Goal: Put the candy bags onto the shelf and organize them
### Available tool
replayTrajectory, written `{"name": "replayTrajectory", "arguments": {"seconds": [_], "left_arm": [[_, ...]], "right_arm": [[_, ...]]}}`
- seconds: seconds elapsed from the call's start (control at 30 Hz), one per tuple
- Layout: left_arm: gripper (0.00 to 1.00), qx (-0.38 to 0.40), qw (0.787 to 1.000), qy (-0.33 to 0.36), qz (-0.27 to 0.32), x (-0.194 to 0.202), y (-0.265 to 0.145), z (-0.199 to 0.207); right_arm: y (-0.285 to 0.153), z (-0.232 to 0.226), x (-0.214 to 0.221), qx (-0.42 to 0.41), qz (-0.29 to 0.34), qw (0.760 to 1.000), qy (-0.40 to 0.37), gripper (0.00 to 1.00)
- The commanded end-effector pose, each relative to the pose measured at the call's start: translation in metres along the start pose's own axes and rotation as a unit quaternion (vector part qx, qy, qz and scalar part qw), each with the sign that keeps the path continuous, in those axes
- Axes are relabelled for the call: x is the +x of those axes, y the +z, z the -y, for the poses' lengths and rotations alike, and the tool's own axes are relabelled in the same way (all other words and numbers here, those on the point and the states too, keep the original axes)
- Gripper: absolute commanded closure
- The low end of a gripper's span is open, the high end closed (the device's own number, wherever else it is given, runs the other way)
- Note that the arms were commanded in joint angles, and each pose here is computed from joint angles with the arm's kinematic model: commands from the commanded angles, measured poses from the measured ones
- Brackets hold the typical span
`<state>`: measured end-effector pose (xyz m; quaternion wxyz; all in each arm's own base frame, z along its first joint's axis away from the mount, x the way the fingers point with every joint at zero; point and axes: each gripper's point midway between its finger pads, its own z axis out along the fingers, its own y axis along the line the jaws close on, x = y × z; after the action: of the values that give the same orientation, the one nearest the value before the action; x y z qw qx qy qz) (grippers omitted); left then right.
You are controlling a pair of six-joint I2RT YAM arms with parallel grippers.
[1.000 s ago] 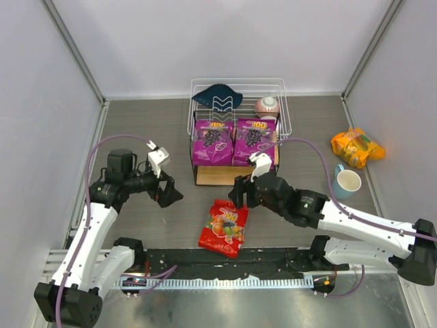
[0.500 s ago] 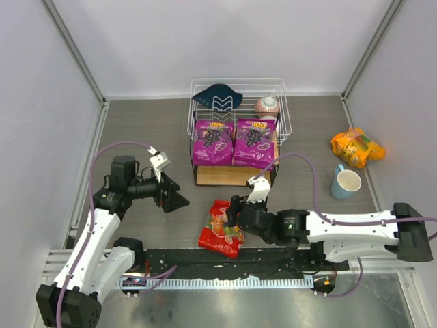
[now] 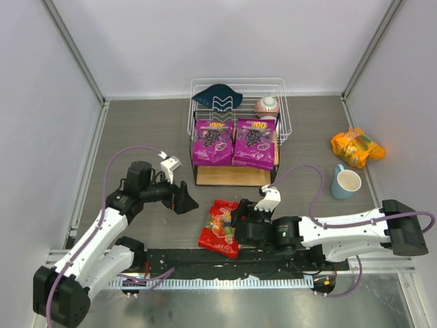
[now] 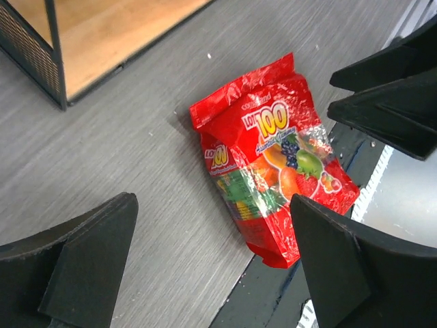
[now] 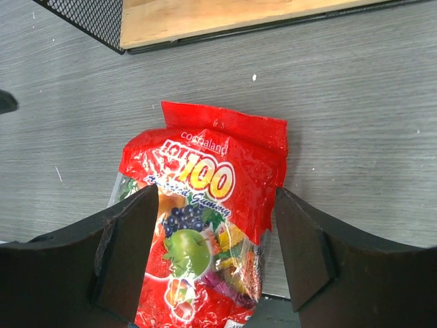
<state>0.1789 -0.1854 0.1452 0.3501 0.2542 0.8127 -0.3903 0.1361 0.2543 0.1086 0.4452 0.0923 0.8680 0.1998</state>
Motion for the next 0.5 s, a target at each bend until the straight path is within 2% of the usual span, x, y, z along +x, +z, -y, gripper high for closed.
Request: {"name": "replayTrajectory", "arguments": {"seconds": [0.0, 0.2, 0.47], "left_arm": [[0.0, -0.005, 1.0, -0.019, -0.023, 0.0, 0.019, 0.0], [0.0, 0.013, 0.997, -0.012, -0.079, 0.021, 0.038, 0.013], [0.0, 0.03, 0.994, 0.013, -0.101, 0.031, 0.047, 0.023]], "right_arm": [[0.0, -0.001, -0.006, 0.011, 0.039, 0.998, 0.039, 0.26], [-0.003, 0.0, 0.004, 0.017, 0.039, 0.998, 0.049, 0.26], [-0.005, 0.003, 0.018, 0.004, 0.013, 0.997, 0.076, 0.28]]}}
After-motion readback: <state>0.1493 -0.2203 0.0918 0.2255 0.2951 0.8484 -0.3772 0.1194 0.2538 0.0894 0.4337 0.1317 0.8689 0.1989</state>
